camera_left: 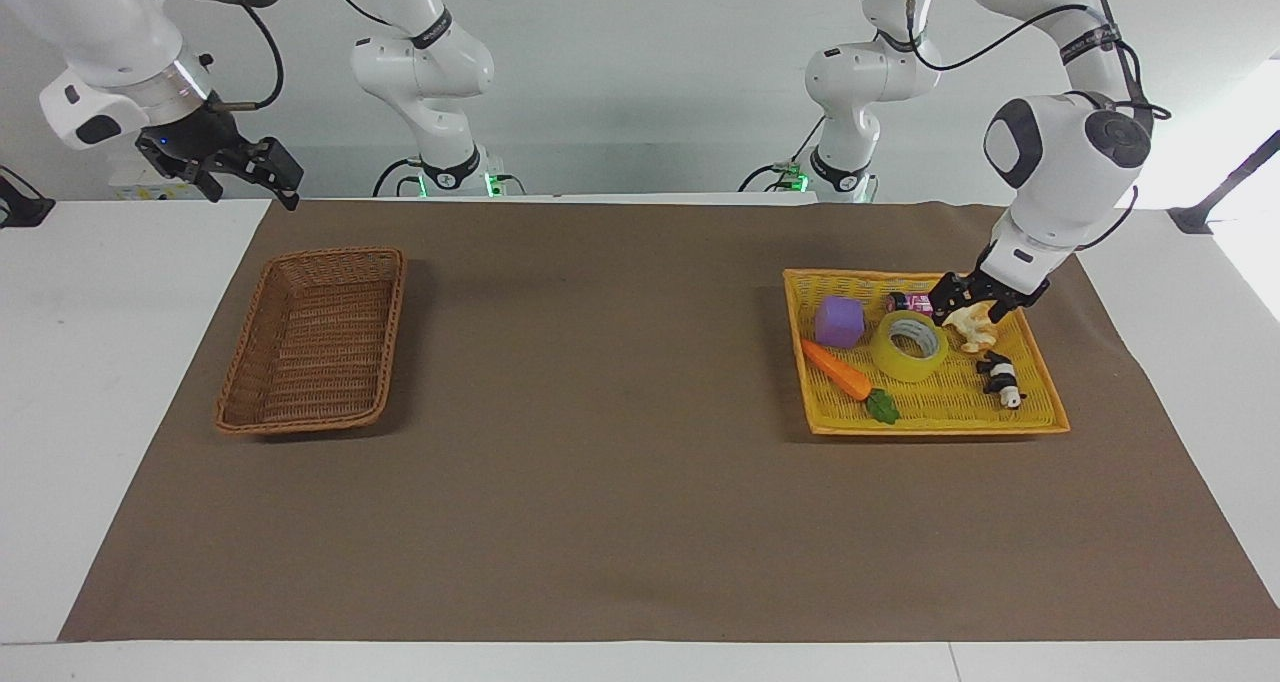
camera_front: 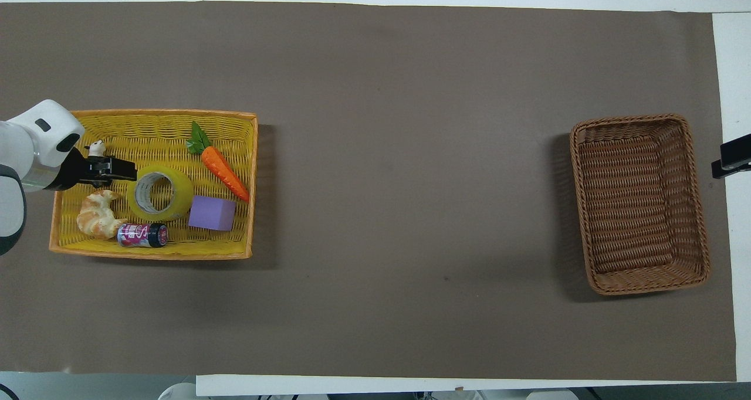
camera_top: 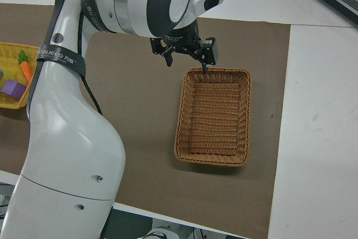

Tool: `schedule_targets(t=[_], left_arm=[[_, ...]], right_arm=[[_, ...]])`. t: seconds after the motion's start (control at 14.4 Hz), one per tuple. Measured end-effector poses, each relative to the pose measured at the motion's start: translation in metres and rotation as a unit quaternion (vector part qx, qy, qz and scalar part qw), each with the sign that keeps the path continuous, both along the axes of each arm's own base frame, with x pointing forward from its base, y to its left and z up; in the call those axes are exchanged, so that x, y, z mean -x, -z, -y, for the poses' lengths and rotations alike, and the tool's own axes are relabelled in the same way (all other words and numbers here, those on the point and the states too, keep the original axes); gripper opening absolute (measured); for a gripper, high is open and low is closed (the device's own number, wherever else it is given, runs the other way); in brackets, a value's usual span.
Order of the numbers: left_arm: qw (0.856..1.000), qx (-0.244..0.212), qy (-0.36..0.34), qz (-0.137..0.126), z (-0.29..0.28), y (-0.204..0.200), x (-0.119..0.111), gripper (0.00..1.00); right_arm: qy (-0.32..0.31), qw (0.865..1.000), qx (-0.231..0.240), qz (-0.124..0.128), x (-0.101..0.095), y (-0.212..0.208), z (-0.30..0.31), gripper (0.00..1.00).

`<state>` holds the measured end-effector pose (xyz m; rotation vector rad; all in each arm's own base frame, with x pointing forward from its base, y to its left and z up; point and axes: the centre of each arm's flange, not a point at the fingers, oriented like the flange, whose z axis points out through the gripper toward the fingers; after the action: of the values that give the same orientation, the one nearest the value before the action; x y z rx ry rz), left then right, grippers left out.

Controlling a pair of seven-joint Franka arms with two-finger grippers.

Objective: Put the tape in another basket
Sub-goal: 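Move the left gripper down over the yellow tape roll in the yellow basket, then close the left gripper on the tape roll's rim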

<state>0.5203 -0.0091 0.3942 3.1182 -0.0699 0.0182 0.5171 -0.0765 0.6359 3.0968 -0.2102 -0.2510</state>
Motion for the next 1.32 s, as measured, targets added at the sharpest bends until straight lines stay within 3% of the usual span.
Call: schedule_targets(t=[0.42,1.32], left_arm=[[1.0,0.002,0.004,-0.015,0.002,0.043,-0.003,0.96],[1.0,0.001,0.01,-0.027,0.005,0.064,0.009,0.93]], right_arm=[[0.0,1.0,0.0,0.0,0.0,0.0,0.0,1.0],[0.0,1.0,0.0,0.0,0.0,0.0,0.0,1.0]])
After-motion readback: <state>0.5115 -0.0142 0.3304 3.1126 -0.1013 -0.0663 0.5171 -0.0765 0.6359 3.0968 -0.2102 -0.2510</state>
